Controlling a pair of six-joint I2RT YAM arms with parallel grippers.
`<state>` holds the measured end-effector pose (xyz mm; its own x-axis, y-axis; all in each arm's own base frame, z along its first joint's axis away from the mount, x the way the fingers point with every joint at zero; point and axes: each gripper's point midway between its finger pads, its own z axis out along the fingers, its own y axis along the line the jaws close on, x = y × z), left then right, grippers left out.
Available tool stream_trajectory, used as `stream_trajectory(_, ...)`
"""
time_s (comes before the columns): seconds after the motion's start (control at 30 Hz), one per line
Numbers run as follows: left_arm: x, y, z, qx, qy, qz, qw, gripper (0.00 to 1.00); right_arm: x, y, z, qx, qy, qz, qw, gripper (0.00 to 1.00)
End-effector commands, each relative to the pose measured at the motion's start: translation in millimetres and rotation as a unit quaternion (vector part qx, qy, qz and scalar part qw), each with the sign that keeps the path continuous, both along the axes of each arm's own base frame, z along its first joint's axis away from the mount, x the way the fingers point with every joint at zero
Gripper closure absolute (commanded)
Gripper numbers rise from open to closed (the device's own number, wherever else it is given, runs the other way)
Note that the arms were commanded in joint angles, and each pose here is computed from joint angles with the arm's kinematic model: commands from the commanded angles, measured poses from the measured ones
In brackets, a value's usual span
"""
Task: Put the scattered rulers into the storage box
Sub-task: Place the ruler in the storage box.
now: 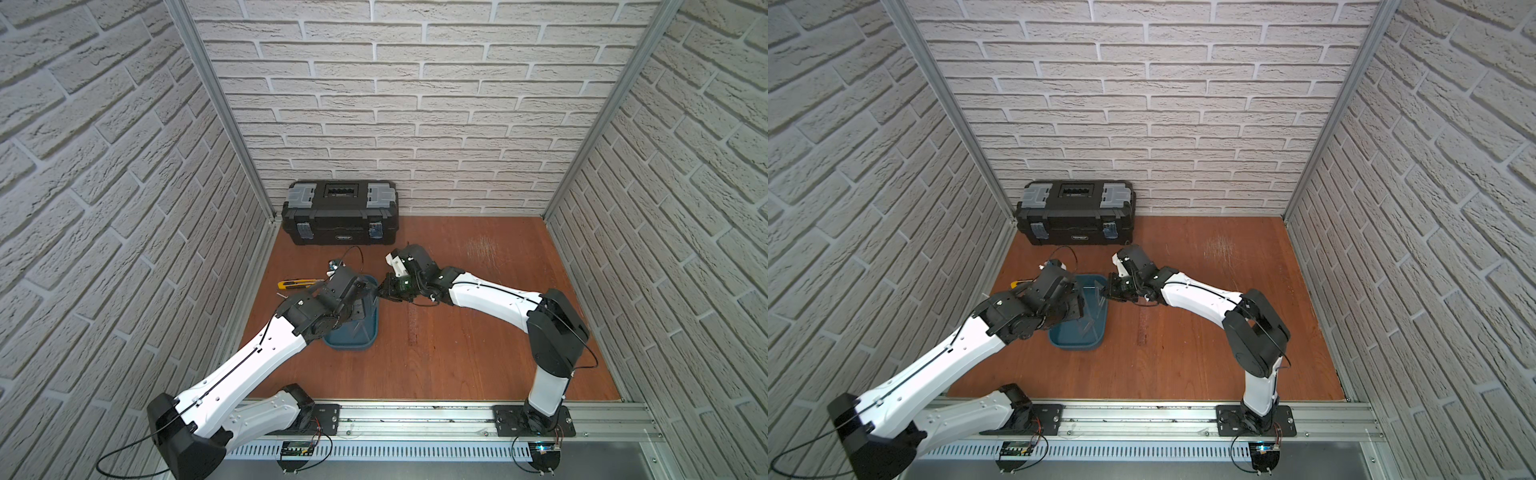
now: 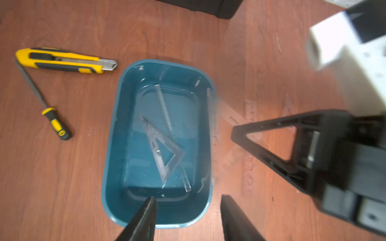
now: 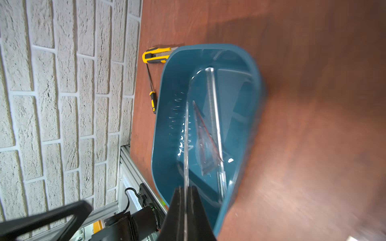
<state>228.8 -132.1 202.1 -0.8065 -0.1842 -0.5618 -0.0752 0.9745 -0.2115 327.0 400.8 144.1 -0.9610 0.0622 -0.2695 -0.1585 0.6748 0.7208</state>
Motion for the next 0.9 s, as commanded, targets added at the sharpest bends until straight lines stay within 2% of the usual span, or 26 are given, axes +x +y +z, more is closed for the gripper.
stream_trajectory(0.0, -7.6, 14.3, -5.0, 0.002, 0.005, 0.024, 1.0, 0.45, 0.5, 26.0, 5.9, 0.022, -0.006, 0.016, 1.0, 0.97)
stream_trajectory(0.27, -12.9, 20.4, -10.4, -0.002, 0.008, 0.031, 0.999, 0.45, -14.7, 64.7, -19.5, -0.002, 0.003, 0.058, 0.998, 0.96)
stream_trajectory(0.4, -11.8, 19.1, -11.7, -0.003, 0.01, 0.03, 1.0, 0.45, -17.5, 70.8, -25.6, -0.009, 0.004, 0.064, 0.998, 0.92)
stream_trajectory(0.73, -11.5, 18.8, -12.7, -0.003, 0.012, 0.029, 1.0, 0.45, -17.0, 73.9, -25.3, -0.026, -0.01, 0.069, 0.997, 0.92)
stream_trajectory(0.8, -11.7, 19.2, -13.1, -0.004, 0.011, 0.03, 0.999, 0.45, -16.9, 73.7, -26.3, -0.031, -0.012, 0.07, 0.997, 0.9)
stream_trajectory(0.87, -12.0, 20.1, -13.4, -0.005, 0.01, 0.031, 0.999, 0.45, -16.4, 72.5, -23.6, -0.034, -0.019, 0.072, 0.997, 0.83)
